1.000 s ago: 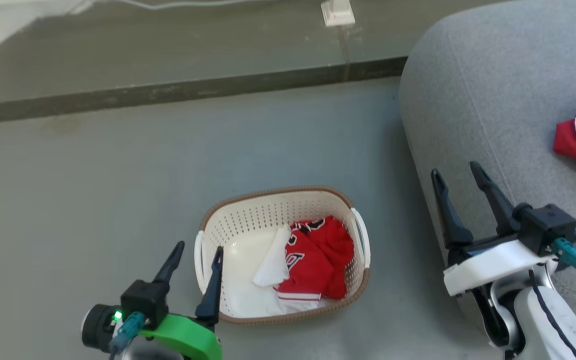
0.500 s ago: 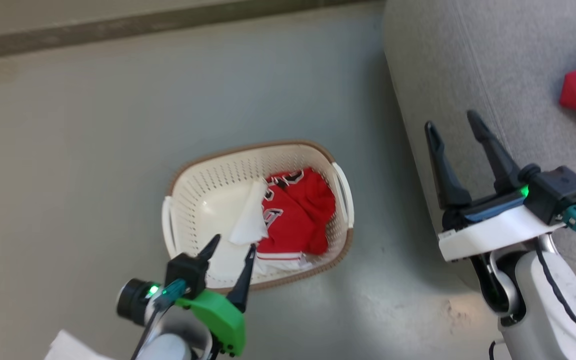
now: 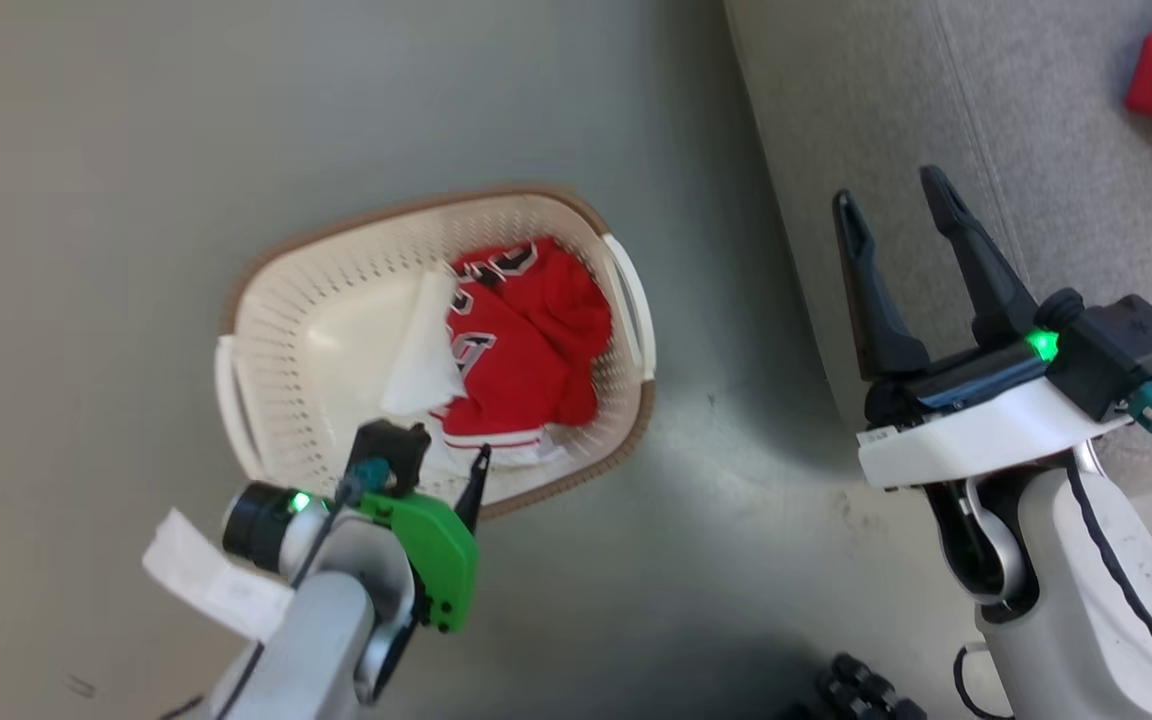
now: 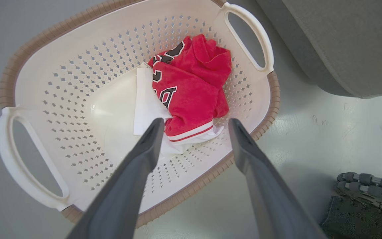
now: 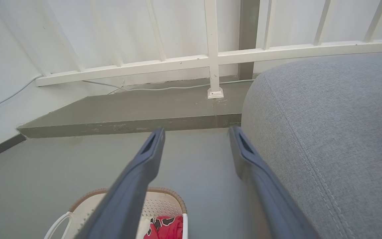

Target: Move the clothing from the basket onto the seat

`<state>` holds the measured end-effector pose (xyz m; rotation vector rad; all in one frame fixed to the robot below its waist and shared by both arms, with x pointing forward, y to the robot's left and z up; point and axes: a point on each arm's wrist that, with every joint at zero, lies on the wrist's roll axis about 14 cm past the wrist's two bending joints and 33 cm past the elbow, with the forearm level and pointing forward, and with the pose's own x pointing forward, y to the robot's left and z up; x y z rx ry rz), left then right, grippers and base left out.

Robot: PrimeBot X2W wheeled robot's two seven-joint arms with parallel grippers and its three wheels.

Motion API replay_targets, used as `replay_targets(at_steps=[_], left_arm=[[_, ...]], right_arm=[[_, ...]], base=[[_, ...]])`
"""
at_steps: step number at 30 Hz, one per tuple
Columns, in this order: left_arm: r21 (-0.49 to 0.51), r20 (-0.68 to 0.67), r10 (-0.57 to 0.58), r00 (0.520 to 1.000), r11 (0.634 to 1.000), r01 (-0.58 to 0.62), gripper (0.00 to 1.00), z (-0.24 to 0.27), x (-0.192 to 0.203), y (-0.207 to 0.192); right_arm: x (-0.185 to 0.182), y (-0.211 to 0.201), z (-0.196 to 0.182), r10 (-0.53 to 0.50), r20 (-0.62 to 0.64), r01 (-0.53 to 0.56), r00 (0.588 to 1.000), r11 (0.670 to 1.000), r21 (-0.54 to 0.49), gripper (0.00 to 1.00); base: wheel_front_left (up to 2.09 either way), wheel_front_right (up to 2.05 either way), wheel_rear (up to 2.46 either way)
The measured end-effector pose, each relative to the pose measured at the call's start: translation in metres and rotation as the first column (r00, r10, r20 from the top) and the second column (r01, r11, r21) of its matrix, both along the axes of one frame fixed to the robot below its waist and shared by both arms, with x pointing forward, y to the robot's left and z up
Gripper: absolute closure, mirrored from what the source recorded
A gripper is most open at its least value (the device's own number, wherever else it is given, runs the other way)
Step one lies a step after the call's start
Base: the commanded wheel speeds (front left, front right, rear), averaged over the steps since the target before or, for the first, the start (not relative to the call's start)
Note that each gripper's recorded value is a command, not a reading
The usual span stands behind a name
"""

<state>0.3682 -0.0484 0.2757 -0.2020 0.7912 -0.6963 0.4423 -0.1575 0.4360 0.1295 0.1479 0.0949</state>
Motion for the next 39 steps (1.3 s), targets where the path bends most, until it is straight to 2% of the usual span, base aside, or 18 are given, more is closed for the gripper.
replay_targets(at_steps=[12,21,28,39], left_arm=[[0.110,-0.202,-0.120,0.972,0.983,0.144,0.00,-0.084,0.004,-0.005],[0.090,-0.247,-0.145,0.958,0.981,0.171,0.00,-0.126,0.031,-0.025],[0.069,-0.326,-0.179,0.928,0.975,0.212,0.00,-0.158,0.017,-0.037],[0.091,-0.421,-0.200,0.885,0.961,0.260,0.00,-0.181,0.000,-0.032]], right_arm=[[0.008,-0.007,-0.038,-0.032,-0.064,0.034,0.997,0.999,0.020,0.00],[0.010,-0.027,-0.067,-0.089,-0.105,0.089,0.991,0.996,-0.009,0.00],[0.004,-0.038,-0.096,-0.119,-0.172,0.114,0.978,0.993,-0.039,0.00],[0.007,-0.040,-0.107,-0.123,-0.189,0.118,0.974,0.992,-0.037,0.00]], base=[[0.00,0.00,0.00],[0.00,0.00,0.00],[0.00,0.00,0.00],[0.00,0.00,0.00]])
